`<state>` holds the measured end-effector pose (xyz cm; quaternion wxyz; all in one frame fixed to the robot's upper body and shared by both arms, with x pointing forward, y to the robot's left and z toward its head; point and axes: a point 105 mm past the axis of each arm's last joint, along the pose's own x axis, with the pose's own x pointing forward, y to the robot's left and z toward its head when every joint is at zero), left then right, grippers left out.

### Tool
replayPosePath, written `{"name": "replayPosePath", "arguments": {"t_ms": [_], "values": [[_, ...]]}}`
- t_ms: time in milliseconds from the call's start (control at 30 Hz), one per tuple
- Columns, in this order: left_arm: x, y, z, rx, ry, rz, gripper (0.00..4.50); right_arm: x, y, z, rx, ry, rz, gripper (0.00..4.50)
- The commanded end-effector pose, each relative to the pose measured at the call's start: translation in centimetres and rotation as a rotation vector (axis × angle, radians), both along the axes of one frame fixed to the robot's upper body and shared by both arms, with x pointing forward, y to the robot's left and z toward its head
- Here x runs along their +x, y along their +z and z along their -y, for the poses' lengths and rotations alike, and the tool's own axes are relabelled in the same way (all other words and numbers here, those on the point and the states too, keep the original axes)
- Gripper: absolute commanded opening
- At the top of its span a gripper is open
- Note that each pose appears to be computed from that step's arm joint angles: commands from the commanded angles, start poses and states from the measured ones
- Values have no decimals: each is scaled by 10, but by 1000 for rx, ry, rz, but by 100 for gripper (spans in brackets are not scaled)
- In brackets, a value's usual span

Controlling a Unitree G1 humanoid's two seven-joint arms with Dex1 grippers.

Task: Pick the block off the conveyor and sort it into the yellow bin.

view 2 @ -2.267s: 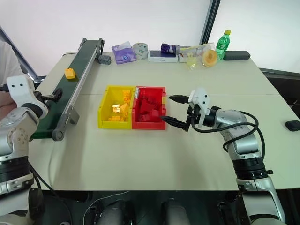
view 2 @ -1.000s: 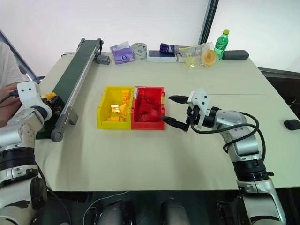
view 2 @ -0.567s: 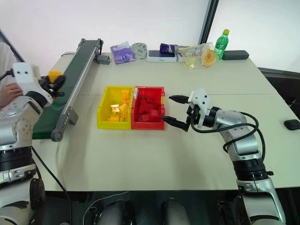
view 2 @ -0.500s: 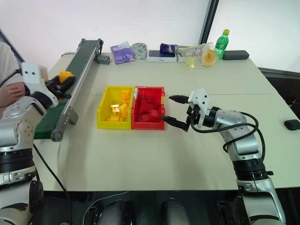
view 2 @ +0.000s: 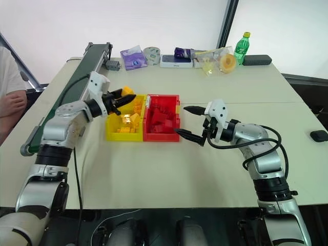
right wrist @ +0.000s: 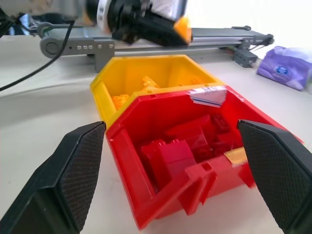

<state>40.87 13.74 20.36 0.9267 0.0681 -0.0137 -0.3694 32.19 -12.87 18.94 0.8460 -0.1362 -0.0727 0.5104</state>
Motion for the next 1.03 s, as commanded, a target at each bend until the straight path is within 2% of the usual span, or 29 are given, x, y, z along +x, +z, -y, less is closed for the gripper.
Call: {"name": "replayPosePath", "arguments": {"t_ms": [33, 233, 267, 433, 567, 633, 733, 867, 1033], "values": [[2, 14, -4, 14, 2, 60, 130, -8, 15, 2, 13, -8, 61, 450], [2, 23, -10, -13, 4, 79, 429, -9, 14, 4, 15, -24, 61, 450], [0, 24, -12, -13, 3, 74, 446, -9, 14, 4, 16, -25, 61, 450], [-13, 31, -29, 29, 5, 137, 446, -5, 15, 3, 15, -20, 63, 450], [-32, 43, -70, -49, 104, 114, 446, -4, 15, 6, 3, -13, 61, 450], [-45, 46, -87, -28, 133, 121, 446, -3, 14, 10, -9, -16, 58, 450], [-59, 43, -105, 33, 166, 120, 446, -4, 13, 16, -26, -22, 54, 450], [-82, 47, -135, 7, 241, 103, 446, -6, 9, 30, -59, -39, 32, 450], [-117, 28, -169, 101, 321, 104, 446, -6, 10, 37, -70, -46, 26, 450]]}}
